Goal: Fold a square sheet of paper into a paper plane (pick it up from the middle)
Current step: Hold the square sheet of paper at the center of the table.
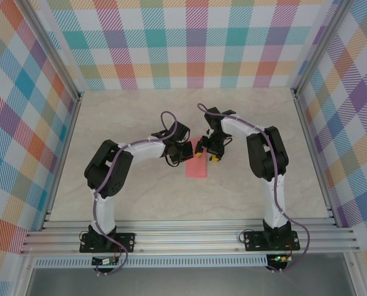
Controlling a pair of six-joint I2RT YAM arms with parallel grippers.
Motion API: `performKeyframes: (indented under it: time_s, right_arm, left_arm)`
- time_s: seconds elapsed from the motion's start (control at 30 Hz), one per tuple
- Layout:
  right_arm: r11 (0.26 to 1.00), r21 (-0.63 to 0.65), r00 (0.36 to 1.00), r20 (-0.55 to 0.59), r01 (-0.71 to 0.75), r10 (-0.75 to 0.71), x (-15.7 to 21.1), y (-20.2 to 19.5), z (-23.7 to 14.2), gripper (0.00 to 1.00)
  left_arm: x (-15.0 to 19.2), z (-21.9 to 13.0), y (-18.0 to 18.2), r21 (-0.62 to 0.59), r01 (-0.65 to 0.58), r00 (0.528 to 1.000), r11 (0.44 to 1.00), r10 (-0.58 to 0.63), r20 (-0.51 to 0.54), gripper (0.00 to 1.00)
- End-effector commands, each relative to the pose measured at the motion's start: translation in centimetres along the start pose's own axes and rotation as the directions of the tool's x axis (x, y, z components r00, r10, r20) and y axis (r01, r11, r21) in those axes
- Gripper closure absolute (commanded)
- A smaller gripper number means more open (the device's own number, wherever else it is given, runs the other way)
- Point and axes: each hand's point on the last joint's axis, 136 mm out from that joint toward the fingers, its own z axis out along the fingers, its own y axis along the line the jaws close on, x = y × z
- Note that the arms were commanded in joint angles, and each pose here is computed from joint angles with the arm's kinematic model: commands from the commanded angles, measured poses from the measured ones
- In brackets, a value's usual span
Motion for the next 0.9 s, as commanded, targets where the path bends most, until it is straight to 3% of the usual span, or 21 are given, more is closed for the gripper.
performKeyframes:
  time_s: [0.0,0.37,0.53,0.67,0.77,0.87]
  right_arm:
    - [0.984,0.173,0.994,-0.092,-0.037,0.054,1.6,-4.8,4.6,0.36]
    - [0.994,0.103,0.997,-0.071,-0.032,0.04,1.0,-3.0,3.6,0.35]
    - [0.992,-0.125,0.999,0.045,-0.007,0.012,-0.9,0.3,-1.5,0.32]
    - [0.947,-0.314,0.985,0.171,0.065,-0.011,-1.7,2.3,-6.7,0.25]
    - [0.899,-0.42,0.977,0.211,0.121,-0.033,-1.4,3.2,-8.4,0.37]
    - [0.836,-0.517,0.972,0.22,0.184,-0.077,-0.6,4.6,-8.6,0.72]
  left_arm:
    - [0.5,0.6,0.1,-0.028,-0.029,0.999,0.999,0.029,-0.018,1.0]
    - [2.2,1.7,2.8,-0.093,-0.017,0.999,0.995,0.013,-0.045,1.0]
    - [2.7,1.8,3.3,-0.098,-0.02,0.998,0.995,0.014,-0.056,1.0]
    - [2.8,1.8,3.3,-0.097,-0.022,0.998,0.995,0.016,-0.061,1.0]
    - [2.4,2.0,2.7,-0.069,-0.033,0.999,0.997,0.03,-0.044,1.0]
    - [2.5,2.1,2.6,-0.063,-0.035,0.998,0.997,0.033,-0.047,1.0]
